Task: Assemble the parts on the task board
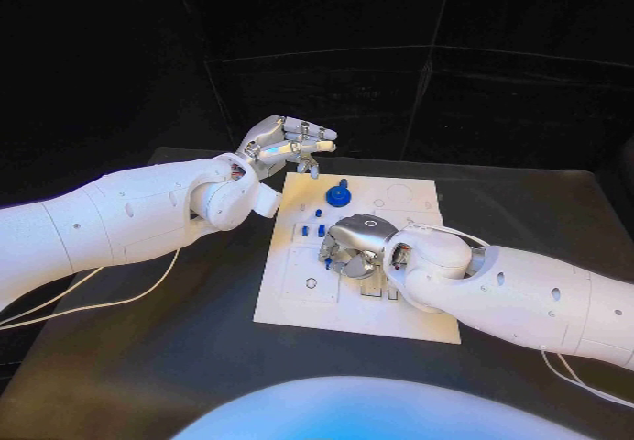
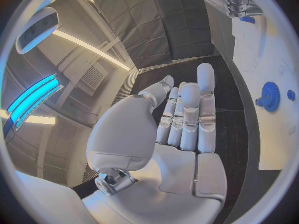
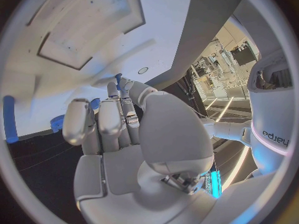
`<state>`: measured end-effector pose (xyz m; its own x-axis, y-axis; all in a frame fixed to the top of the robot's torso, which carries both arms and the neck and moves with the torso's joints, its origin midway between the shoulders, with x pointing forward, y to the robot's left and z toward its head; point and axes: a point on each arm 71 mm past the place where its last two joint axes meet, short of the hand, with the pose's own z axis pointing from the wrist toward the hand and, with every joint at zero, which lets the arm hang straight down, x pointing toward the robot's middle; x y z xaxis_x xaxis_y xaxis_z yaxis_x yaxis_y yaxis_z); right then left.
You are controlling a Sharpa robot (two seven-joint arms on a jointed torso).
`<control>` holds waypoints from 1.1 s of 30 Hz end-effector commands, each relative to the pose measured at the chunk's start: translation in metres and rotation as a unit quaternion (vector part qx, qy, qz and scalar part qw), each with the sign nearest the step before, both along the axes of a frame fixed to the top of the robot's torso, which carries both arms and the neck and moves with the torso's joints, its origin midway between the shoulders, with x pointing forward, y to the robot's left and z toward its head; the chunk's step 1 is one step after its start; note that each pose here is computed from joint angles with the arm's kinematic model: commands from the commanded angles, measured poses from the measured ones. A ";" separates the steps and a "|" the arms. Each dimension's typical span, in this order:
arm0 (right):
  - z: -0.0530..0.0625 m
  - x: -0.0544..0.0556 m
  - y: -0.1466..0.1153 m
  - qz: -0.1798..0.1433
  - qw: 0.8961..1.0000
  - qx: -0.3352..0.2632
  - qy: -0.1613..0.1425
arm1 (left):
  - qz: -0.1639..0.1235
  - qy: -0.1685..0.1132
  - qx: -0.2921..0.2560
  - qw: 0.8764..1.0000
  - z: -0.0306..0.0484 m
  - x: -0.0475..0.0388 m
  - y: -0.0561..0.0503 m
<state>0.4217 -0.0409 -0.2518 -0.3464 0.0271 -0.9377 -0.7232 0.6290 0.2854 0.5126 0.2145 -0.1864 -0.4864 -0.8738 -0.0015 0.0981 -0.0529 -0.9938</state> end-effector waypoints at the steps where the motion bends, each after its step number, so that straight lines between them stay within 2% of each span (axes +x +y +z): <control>1: 0.003 -0.001 0.001 0.005 1.000 0.014 -0.003 | -0.005 0.001 -0.004 1.000 0.0012 0.0004 -0.001; 27: 0.001 -0.002 -0.002 0.007 1.000 0.003 0.009 | -0.002 0.002 -0.003 1.000 0.0008 0.0011 0.001; 30: 0.003 -0.002 -0.002 0.005 1.000 0.012 0.003 | -0.002 0.002 -0.002 1.000 0.0008 0.0011 0.001; 33: 0.007 -0.001 -0.004 -0.001 0.999 0.038 -0.016 | -0.002 0.003 -0.002 1.000 0.0007 0.0011 0.002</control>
<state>0.4201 -0.0447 -0.2503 -0.3525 0.0456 -0.9347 -0.7238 0.6198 0.3033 0.5136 0.2168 -0.1871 -0.4828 -0.8757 -0.0031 0.0930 -0.0478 -0.9945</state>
